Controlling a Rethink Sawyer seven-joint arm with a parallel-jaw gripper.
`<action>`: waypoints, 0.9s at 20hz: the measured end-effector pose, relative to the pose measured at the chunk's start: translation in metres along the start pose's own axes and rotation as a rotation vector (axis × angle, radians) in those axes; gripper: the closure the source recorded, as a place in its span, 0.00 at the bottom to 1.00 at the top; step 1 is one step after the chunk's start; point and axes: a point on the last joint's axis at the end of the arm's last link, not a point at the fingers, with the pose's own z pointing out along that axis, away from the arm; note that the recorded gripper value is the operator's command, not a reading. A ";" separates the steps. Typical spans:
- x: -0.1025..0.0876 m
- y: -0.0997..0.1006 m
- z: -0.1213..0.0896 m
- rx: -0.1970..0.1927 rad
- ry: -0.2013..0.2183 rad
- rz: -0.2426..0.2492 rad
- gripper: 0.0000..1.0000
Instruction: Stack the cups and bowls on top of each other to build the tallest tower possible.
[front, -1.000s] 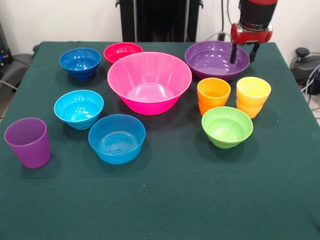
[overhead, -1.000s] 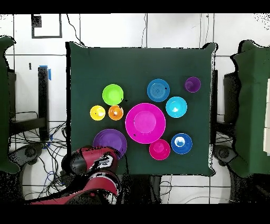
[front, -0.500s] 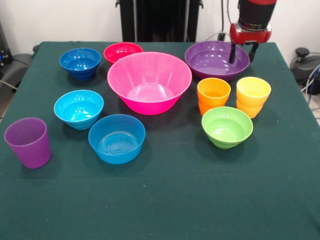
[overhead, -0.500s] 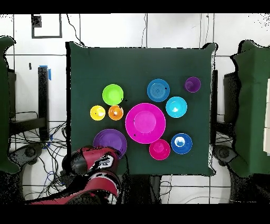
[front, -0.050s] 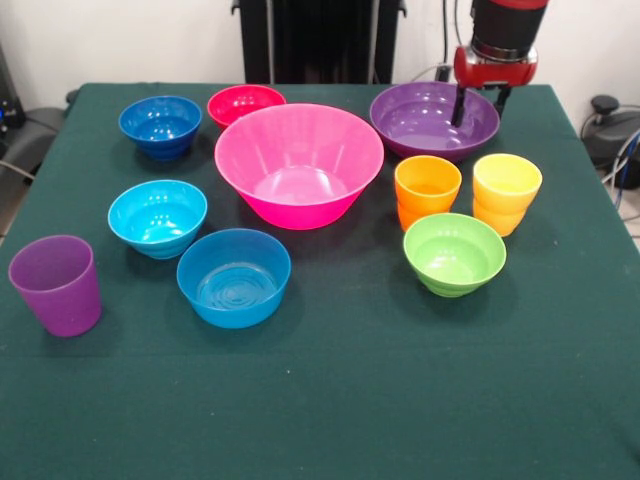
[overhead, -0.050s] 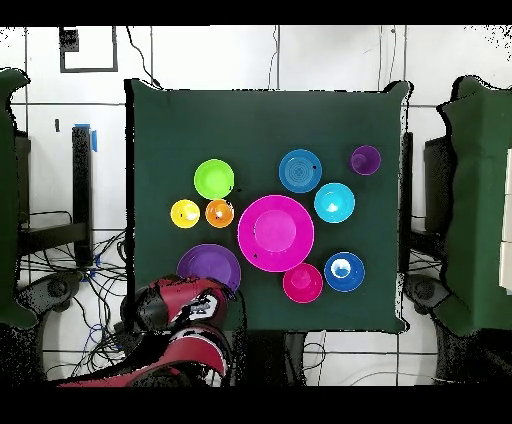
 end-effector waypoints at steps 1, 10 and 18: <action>0.000 -0.001 0.000 0.001 0.000 0.001 0.00; 0.000 -0.001 0.000 0.001 0.000 0.001 0.00; -0.003 -0.002 -0.004 0.004 -0.010 0.003 1.00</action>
